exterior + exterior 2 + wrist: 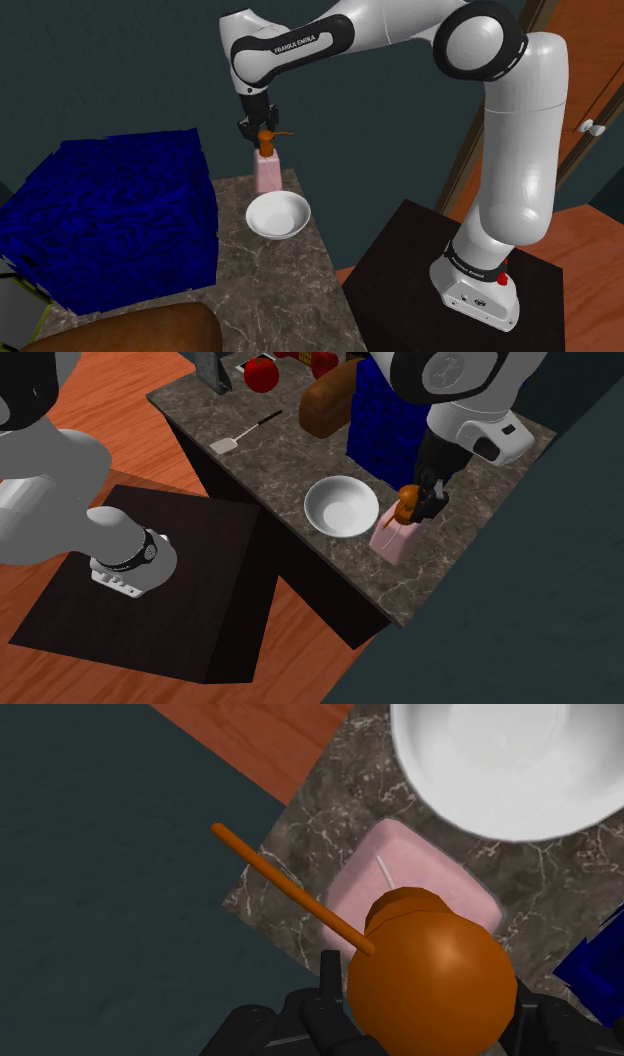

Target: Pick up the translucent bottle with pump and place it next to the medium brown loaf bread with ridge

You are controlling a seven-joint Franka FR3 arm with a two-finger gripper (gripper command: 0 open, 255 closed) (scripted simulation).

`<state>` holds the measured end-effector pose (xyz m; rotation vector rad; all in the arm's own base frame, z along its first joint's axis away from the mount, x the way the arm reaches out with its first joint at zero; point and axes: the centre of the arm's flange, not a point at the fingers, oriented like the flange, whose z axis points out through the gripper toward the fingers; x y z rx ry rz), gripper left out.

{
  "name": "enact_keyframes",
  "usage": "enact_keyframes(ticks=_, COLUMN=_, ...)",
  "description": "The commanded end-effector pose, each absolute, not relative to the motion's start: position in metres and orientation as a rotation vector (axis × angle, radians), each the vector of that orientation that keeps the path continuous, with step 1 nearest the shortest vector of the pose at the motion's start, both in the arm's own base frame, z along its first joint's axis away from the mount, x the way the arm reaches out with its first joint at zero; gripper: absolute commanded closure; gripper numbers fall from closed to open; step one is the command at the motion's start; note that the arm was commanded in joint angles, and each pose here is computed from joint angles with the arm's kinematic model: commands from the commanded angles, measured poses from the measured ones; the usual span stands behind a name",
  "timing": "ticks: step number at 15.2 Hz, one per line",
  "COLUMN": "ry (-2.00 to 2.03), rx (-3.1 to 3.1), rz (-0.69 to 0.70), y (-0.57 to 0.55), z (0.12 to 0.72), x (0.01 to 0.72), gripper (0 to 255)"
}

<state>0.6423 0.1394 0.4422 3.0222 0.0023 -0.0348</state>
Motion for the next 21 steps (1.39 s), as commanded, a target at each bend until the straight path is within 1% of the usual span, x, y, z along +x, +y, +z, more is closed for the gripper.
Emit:
enact_keyframes(ticks=1, ry=0.002, rx=3.022, rz=-0.035, y=0.139, z=0.452, x=0.642, gripper=255)
enact_keyframes(ticks=21, ry=0.002, rx=3.022, rz=-0.035, y=0.139, z=0.558, x=0.642, gripper=255)
